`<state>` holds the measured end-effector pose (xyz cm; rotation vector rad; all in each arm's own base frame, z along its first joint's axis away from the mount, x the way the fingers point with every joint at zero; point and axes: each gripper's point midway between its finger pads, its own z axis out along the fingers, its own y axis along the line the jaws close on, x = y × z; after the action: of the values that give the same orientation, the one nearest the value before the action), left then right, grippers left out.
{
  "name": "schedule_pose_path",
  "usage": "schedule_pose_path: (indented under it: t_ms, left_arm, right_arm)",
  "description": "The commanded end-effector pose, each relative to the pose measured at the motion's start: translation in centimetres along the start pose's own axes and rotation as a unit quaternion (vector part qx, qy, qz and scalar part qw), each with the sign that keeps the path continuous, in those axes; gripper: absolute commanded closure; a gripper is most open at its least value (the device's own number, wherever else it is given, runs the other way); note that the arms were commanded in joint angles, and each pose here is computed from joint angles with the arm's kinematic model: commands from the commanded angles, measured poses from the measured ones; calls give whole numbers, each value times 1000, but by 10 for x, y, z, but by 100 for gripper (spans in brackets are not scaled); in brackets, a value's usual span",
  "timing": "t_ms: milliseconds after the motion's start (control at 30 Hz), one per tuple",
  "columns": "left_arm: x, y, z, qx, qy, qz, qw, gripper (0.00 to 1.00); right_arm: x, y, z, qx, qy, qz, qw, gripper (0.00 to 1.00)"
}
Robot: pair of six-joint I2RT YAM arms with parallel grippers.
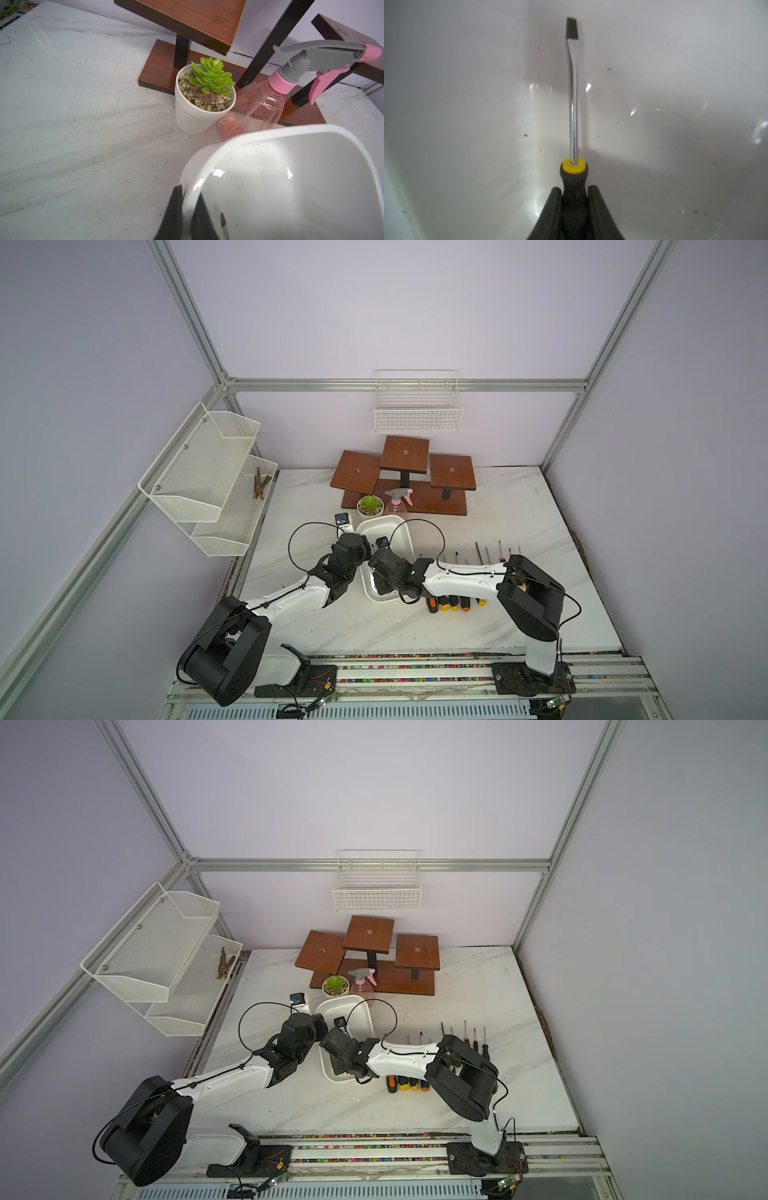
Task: Take out the screwdriver from the storage box
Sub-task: Pick up the screwdriver from the storage box.
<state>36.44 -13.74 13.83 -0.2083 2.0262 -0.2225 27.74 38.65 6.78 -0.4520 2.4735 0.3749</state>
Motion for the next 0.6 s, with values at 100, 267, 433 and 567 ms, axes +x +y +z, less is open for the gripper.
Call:
schedule_pose_path:
  t_ms: [100, 267, 433, 567]
  left_arm:
    - [-8, -6, 0, 5, -10, -2, 1000, 100]
    - [-7, -6, 1, 4, -8, -1, 1000, 100]
    - [-7, -5, 1, 3, -7, -2, 1000, 100]
    - [-7, -4, 0, 2, -9, -4, 1000, 100]
  right_arm:
    - [-28, 8, -45, -41, -39, 2, 998, 100]
    - [-32, 6, -69, -53, -47, 5, 997, 100]
    - [-37, 1, -93, -58, -58, 6, 997, 100]
    - [-42, -6, -117, -59, -73, 7, 996, 100]
